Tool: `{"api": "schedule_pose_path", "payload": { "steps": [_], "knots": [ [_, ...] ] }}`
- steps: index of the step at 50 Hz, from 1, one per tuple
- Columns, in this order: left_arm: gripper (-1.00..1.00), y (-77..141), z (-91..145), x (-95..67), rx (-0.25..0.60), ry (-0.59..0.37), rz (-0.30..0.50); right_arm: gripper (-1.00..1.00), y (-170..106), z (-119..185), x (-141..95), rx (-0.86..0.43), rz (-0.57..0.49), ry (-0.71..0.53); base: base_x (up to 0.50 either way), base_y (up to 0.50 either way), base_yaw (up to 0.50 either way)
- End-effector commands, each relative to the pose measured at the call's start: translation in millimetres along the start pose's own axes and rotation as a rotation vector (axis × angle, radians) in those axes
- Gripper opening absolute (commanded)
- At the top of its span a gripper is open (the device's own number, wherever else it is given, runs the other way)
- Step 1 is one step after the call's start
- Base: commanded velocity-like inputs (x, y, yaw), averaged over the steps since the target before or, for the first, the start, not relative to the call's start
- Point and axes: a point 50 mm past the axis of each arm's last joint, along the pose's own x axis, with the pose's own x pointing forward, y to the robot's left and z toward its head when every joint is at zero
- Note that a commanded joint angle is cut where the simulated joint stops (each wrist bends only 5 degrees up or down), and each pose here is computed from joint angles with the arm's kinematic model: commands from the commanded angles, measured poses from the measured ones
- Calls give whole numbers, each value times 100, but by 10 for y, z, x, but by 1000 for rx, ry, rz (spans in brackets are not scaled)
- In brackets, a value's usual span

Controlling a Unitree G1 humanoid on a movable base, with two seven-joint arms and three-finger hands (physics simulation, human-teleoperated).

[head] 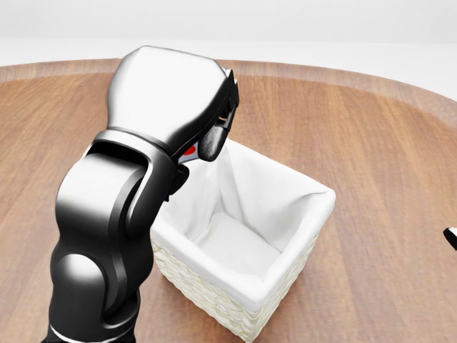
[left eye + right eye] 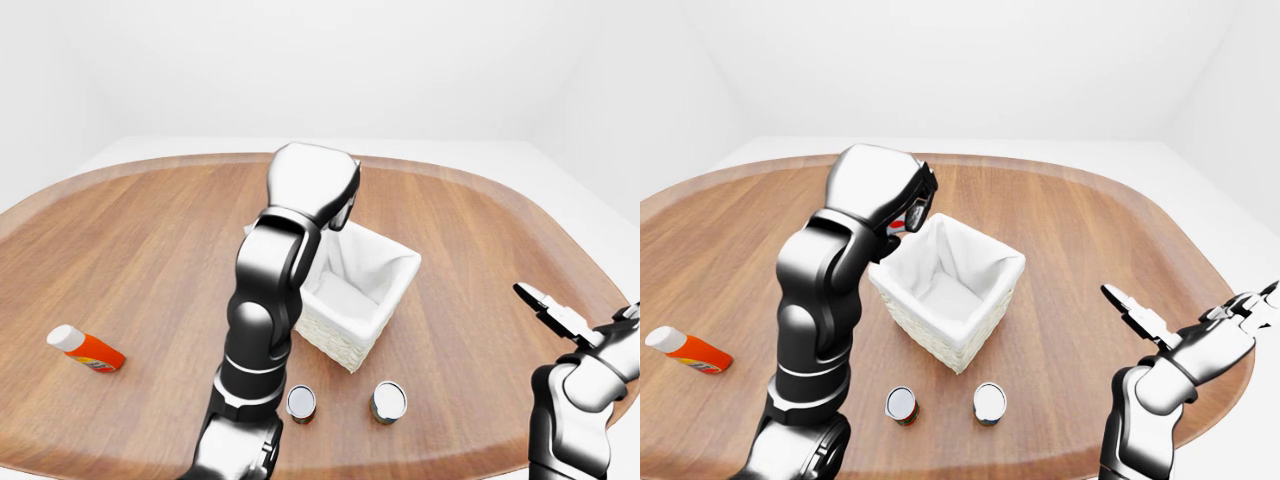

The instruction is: Pick up the alphabet soup and the cream cheese box, and put them in the basket.

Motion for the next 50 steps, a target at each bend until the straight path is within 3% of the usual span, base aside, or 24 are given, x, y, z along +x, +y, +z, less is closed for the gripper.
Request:
{"api": "schedule_pose_path", "payload": {
  "steps": [1,9,15,28,50],
  "knots": [
    [-100,-79,154,155,7,-25,-62,100,-5,27,-1,7,-1,-9,0,0,0],
    [-100,-376,267,253,-11,-44,-200,100,-4,-3,0,2,-2,2,0,0,0],
    [-100,-522,391,272,5,-68,-233,100,-5,13,5,6,-2,-3,0,0,0],
    [-100,-683,514,386,36,-90,-227,100,-11,12,-5,3,-2,-3,0,0,0],
    [-100,-801,487,510,-86,-97,-230,100,-8,5,-8,0,-2,-1,0,0,0]
  ]
}}
